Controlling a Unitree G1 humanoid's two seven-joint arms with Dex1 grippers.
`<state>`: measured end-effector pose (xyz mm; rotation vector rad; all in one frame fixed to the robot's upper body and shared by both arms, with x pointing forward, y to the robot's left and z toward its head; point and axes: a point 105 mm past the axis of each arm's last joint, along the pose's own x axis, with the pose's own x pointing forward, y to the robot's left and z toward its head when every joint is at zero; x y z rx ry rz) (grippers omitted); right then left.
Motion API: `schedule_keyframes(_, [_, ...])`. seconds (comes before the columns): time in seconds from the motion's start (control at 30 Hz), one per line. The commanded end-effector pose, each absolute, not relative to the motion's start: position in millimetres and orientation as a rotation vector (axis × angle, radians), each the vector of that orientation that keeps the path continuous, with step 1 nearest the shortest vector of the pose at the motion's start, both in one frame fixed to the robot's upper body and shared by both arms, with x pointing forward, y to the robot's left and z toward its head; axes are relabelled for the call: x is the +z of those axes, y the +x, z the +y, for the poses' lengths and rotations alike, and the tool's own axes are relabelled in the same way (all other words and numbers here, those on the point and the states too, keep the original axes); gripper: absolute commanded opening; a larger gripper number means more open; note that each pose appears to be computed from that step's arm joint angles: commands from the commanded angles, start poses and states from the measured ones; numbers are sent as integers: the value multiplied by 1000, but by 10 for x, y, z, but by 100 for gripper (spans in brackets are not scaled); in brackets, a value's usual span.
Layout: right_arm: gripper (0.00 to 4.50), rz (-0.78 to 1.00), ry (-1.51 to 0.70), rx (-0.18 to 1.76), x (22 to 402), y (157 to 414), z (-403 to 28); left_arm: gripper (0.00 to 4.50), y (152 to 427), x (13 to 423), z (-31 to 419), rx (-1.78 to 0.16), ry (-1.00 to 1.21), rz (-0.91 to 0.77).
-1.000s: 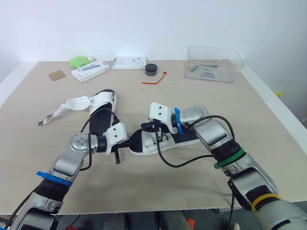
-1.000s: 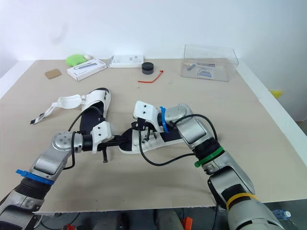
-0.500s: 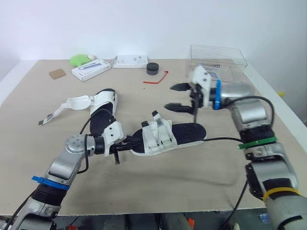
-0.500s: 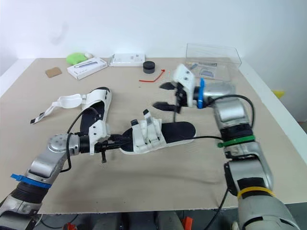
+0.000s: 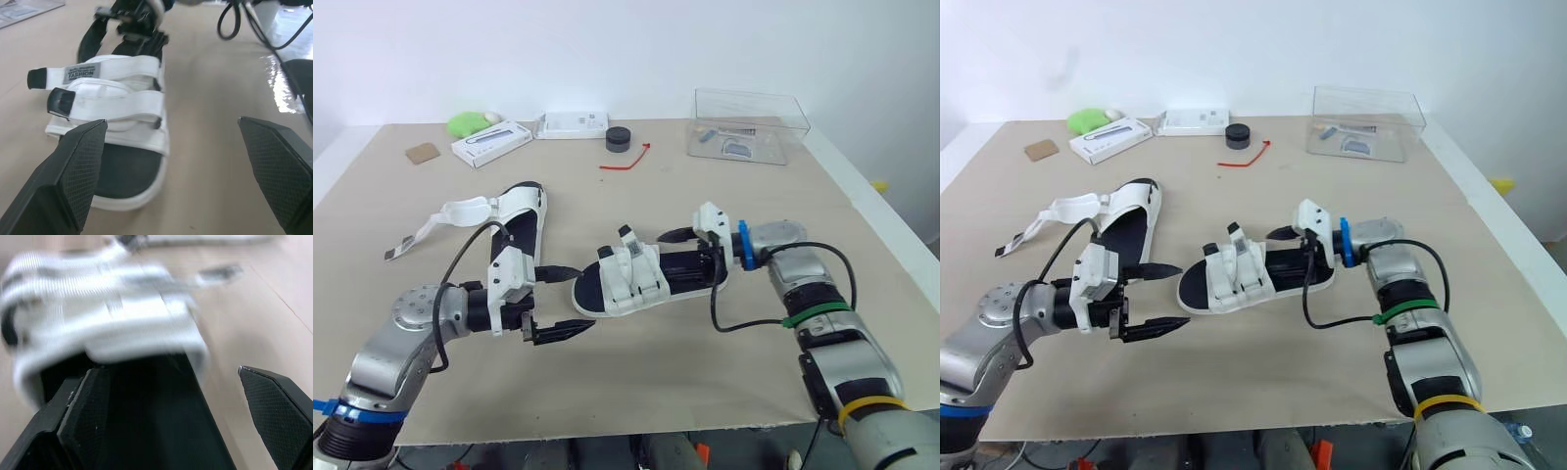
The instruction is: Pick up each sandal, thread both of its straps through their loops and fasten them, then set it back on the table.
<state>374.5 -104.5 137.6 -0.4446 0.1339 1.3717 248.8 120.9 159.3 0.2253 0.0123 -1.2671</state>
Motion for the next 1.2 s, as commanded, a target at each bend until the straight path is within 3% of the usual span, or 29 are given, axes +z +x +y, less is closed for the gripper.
schedule_keyframes(0.03, [450, 39, -479, 1363, 1550, 3807, -876, 441, 2425, 1712, 1218, -1262, 267, -40])
schedule_keyframes(0.17, [318, 52, -396, 1337, 1546, 3845, -842, 450, 2432, 1697, 1220, -1241, 291, -39])
schedule_keyframes(0.3, [124, 65, -370, 1365, 1496, 3785, -815, 450, 2441, 1669, 1233, -1232, 295, -32])
schedule_keyframes(0.4, [3, 72, -376, 1389, 1440, 3737, -776, 450, 2462, 1664, 1235, -1229, 298, -31])
schedule_keyframes(0.57, [3, 78, -349, 1365, 1464, 3751, -761, 450, 2522, 1679, 1239, -1222, 302, -35])
schedule_keyframes(0.73, [3, 98, -249, 1185, 1586, 3908, -956, 450, 2582, 1707, 1228, -1205, 300, -54])
schedule_keyframes(0.8, [3, 89, -179, 1073, 1667, 4006, -1085, 450, 2600, 1710, 1230, -1198, 297, -57])
schedule_keyframes(0.97, [3, 37, 11, 511, 1967, 4363, -1811, 450, 2739, 1746, 1309, -1125, 296, -72])
schedule_keyframes(1.07, [3, 34, 37, 297, 1945, 4362, -2101, 450, 2786, 1748, 1294, -1113, 301, -81])
schedule_keyframes(1.2, [3, 36, 65, 157, 1896, 4223, -2201, 450, 2810, 1729, 1244, -1116, 304, -88])
